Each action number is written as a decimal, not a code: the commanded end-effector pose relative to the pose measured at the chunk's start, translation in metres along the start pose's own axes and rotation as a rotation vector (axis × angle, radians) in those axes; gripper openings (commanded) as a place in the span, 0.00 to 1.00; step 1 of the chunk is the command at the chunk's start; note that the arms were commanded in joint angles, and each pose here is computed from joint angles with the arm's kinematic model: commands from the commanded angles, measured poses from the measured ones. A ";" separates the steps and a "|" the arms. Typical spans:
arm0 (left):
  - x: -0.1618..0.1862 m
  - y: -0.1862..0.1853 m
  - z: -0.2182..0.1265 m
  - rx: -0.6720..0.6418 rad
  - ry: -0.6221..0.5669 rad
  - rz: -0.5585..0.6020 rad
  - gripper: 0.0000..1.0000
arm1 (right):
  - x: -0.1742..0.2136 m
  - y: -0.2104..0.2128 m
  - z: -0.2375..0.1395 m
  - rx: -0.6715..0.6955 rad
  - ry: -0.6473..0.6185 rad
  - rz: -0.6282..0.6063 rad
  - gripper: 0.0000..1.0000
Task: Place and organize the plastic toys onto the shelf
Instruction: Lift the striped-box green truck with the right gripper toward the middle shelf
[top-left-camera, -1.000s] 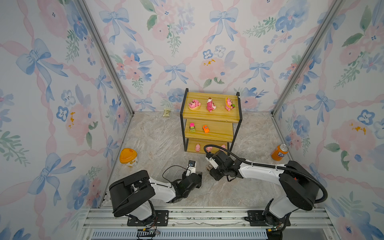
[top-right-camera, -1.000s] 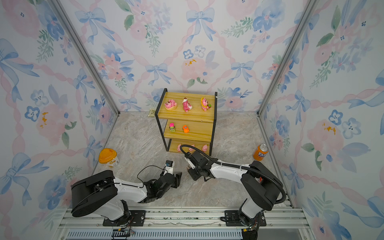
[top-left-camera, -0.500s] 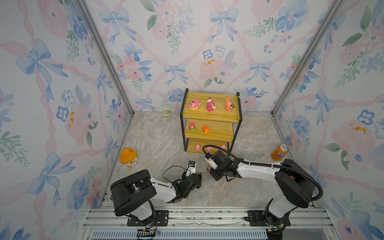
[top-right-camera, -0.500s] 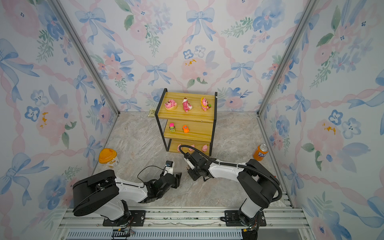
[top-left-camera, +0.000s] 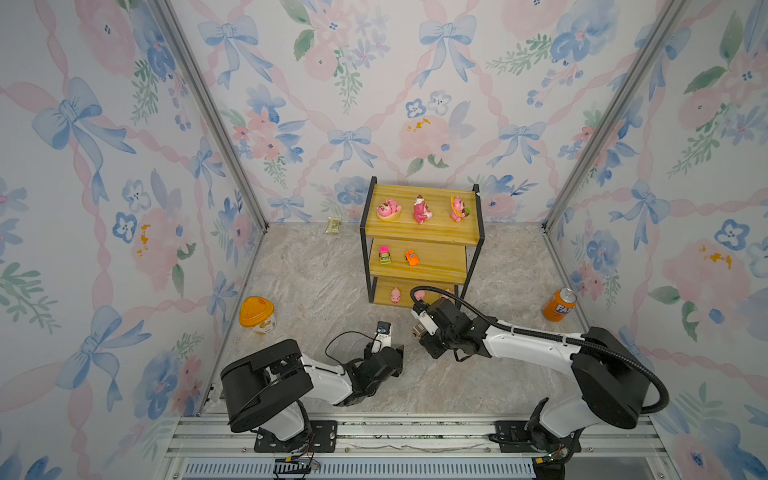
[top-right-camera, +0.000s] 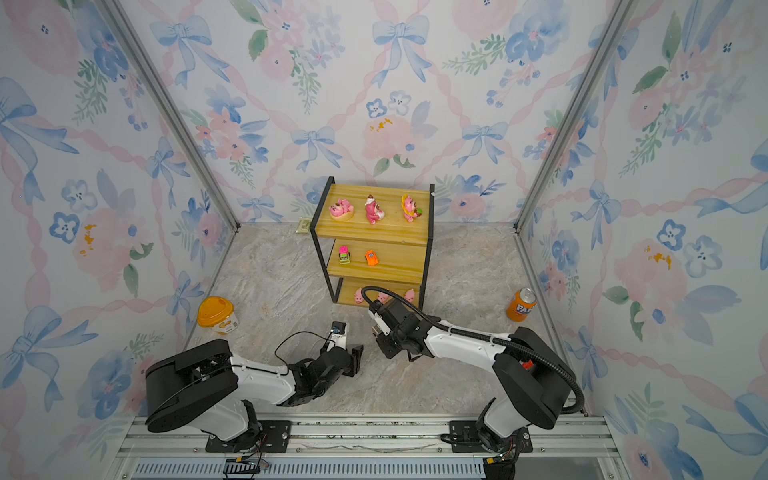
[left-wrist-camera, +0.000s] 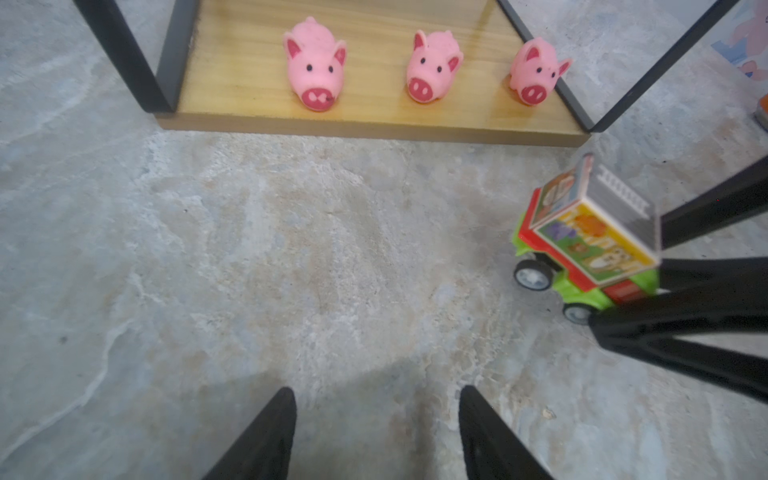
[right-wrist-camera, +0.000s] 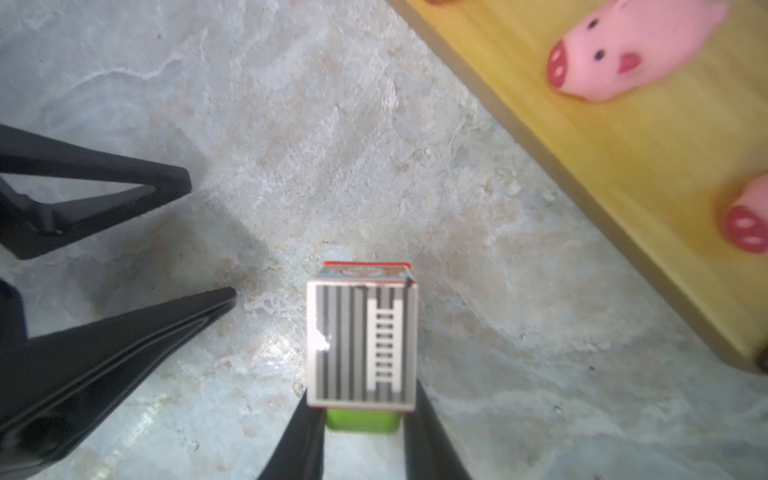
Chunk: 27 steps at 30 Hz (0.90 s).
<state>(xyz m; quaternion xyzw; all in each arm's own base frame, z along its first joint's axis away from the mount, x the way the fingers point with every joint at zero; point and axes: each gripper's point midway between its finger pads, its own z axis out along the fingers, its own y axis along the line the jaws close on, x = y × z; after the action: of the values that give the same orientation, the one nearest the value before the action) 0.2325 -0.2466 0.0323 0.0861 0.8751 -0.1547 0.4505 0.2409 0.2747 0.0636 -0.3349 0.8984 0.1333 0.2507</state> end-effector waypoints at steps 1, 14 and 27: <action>0.003 0.005 0.000 -0.021 0.003 0.009 0.64 | -0.006 -0.001 -0.021 0.028 -0.026 0.002 0.26; 0.001 0.004 0.000 -0.018 -0.004 0.025 0.64 | -0.067 -0.040 -0.109 0.202 -0.245 0.041 0.26; 0.001 0.005 -0.001 -0.020 -0.004 0.028 0.63 | -0.106 -0.078 -0.146 0.329 -0.367 0.144 0.26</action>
<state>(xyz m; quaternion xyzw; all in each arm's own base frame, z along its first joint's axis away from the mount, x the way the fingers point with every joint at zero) 0.2325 -0.2466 0.0323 0.0867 0.8750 -0.1542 0.4507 0.3008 0.2242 0.2200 -0.2215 0.8716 0.0741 0.4311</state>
